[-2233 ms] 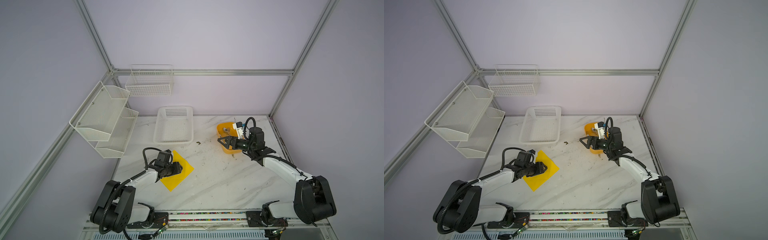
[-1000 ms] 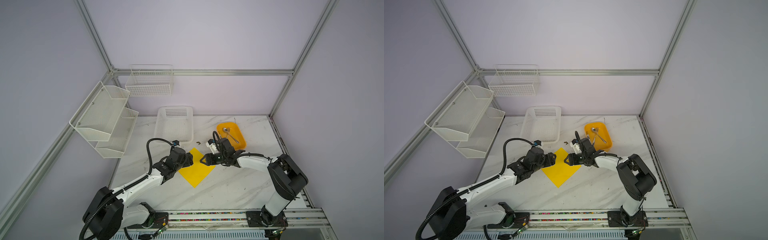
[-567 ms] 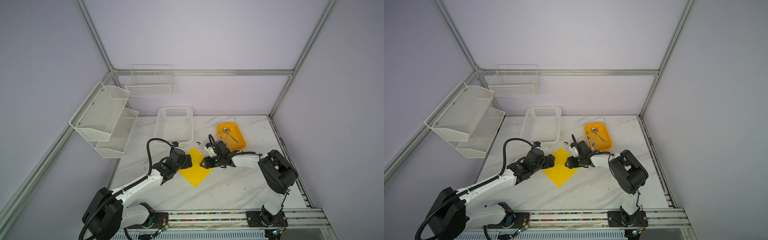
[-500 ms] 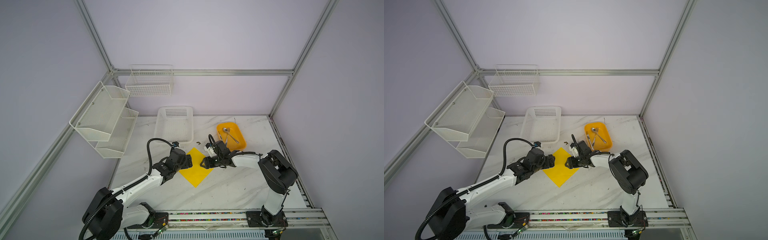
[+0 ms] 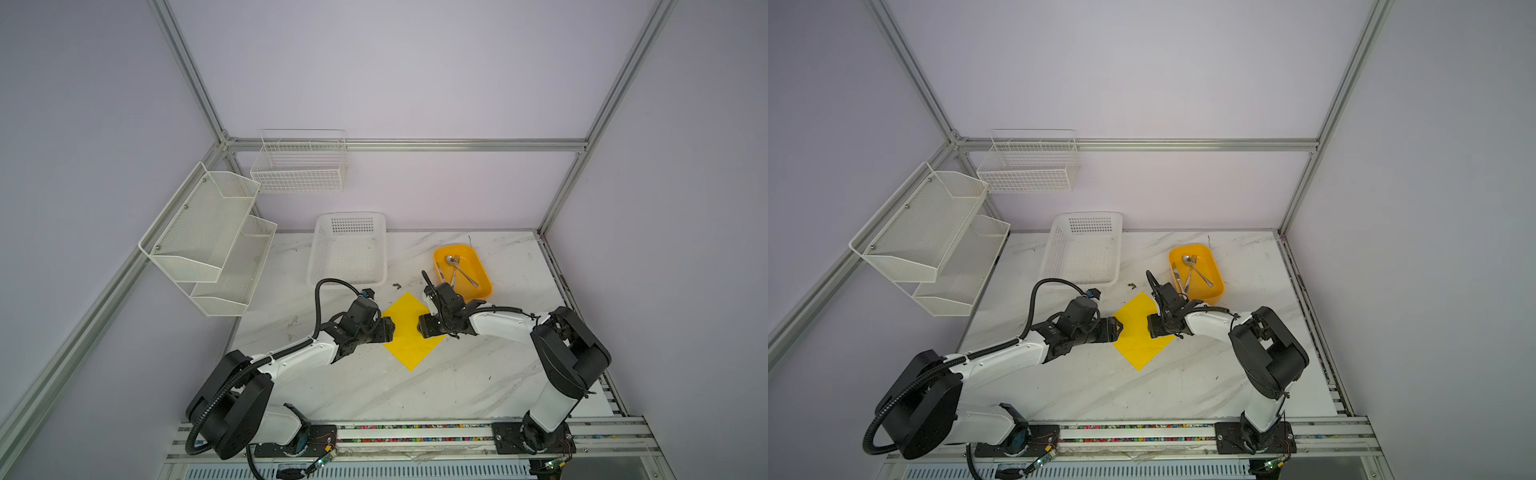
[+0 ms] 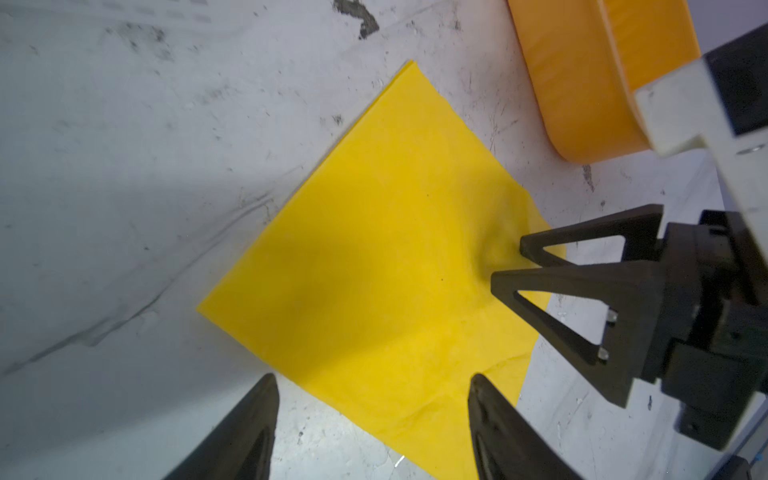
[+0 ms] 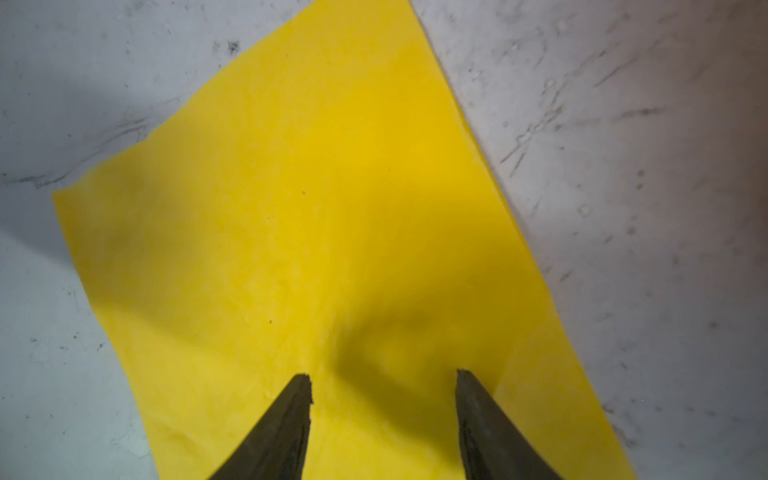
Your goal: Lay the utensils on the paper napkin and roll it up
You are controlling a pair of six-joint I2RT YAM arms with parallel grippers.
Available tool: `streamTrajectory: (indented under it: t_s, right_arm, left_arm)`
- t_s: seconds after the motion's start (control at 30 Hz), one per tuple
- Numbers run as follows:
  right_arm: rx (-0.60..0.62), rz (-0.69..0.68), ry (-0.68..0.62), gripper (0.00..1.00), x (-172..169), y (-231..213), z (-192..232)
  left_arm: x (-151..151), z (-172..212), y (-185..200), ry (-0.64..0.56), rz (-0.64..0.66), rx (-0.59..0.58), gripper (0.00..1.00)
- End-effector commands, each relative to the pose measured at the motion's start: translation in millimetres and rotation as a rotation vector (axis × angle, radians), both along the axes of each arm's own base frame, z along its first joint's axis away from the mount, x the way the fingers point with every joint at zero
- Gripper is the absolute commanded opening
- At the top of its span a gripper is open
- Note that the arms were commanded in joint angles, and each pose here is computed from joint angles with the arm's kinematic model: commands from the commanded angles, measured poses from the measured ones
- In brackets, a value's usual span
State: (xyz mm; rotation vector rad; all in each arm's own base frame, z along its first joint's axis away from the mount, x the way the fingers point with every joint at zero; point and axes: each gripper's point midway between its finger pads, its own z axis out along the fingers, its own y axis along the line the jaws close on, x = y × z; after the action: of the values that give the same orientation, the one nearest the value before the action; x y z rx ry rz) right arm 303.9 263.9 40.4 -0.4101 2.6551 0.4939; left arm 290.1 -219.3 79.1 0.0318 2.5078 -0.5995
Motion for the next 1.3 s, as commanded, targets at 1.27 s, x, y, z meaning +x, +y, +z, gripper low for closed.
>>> streamTrajectory:
  t_s: [1.27]
  right_arm:
    - [0.055,-0.057,-0.179,0.47,8.7,-15.9,40.3]
  left_arm:
    - [23.1,24.4,-48.2,0.008,-0.008,-0.173,0.55]
